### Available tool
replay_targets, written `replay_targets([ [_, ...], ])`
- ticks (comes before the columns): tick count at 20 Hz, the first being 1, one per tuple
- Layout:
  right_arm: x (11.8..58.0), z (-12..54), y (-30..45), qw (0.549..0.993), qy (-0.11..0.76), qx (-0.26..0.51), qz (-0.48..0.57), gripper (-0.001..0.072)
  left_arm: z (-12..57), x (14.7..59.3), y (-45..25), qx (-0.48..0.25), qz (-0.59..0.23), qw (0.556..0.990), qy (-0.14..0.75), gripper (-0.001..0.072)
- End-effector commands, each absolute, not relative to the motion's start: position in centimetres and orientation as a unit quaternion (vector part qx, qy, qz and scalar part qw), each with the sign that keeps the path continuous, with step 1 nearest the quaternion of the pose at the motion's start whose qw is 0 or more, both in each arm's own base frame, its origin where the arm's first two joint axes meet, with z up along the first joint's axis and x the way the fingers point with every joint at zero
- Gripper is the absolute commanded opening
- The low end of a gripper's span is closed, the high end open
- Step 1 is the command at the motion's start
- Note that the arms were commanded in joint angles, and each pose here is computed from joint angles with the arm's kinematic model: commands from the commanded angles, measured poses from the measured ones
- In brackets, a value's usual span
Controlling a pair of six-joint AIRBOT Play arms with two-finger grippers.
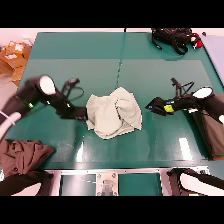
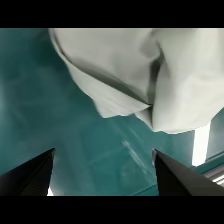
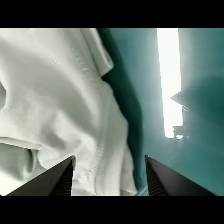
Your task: Fold the shirts.
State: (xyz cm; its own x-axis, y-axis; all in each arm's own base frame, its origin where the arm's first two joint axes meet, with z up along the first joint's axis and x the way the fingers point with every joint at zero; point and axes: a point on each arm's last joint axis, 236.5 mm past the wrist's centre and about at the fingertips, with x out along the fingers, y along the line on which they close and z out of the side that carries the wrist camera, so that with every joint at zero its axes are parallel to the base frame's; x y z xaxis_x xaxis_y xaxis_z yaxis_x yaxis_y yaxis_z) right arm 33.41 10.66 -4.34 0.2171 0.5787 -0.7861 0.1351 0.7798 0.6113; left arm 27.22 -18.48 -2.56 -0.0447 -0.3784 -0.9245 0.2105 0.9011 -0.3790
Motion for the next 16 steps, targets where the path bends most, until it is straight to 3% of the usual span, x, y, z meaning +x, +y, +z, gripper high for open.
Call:
replay_targets([
  [1, 33.2, -6.1, 14.6, 0.690, 0.620, 0.307, 0.214, 0.0505, -6.9, 25.5, -22.3, -0.167, -0.213, 0.691, 0.670, 0.0694],
  [5, 32.6, -8.9, 17.7, 0.658, 0.653, 0.289, 0.238, 0.0501, -9.3, 27.6, -23.7, -0.193, -0.191, 0.740, 0.616, 0.0692],
  [6, 32.9, -9.2, 18.0, 0.655, 0.656, 0.287, 0.240, 0.0456, -9.9, 28.0, -23.7, -0.196, -0.184, 0.743, 0.614, 0.0692],
  [7, 33.3, -9.4, 18.1, 0.655, 0.656, 0.286, 0.241, 0.0334, -10.2, 28.2, -23.9, -0.207, -0.178, 0.740, 0.615, 0.0650],
  [8, 33.7, -9.2, 18.1, 0.658, 0.654, 0.285, 0.243, 0.0168, -10.3, 28.5, -23.9, -0.211, -0.175, 0.742, 0.612, 0.0512],
  [9, 34.2, -8.8, 18.0, 0.662, 0.649, 0.285, 0.244, 0.0018, -10.0, 28.7, -23.9, -0.208, -0.179, 0.744, 0.610, 0.0296],
  [10, 34.7, -8.4, 17.9, 0.665, 0.645, 0.285, 0.247, 0.0017, -9.6, 28.8, -24.0, -0.196, -0.188, 0.746, 0.608, 0.0087],
  [11, 35.2, -7.6, 17.4, 0.669, 0.639, 0.284, 0.252, 0.0016, -9.0, 28.9, -23.9, -0.169, -0.205, 0.750, 0.606, 0.0024],
  [13, 36.5, -5.5, 16.1, 0.681, 0.623, 0.285, 0.258, 0.0016, -7.1, 29.3, -22.8, -0.095, -0.224, 0.762, 0.600, 0.0023],
  [16, 38.8, -0.4, 12.9, 0.717, 0.580, 0.288, 0.258, 0.0016, -2.2, 31.7, -18.5, 0.022, -0.185, 0.799, 0.572, 0.0024],
])
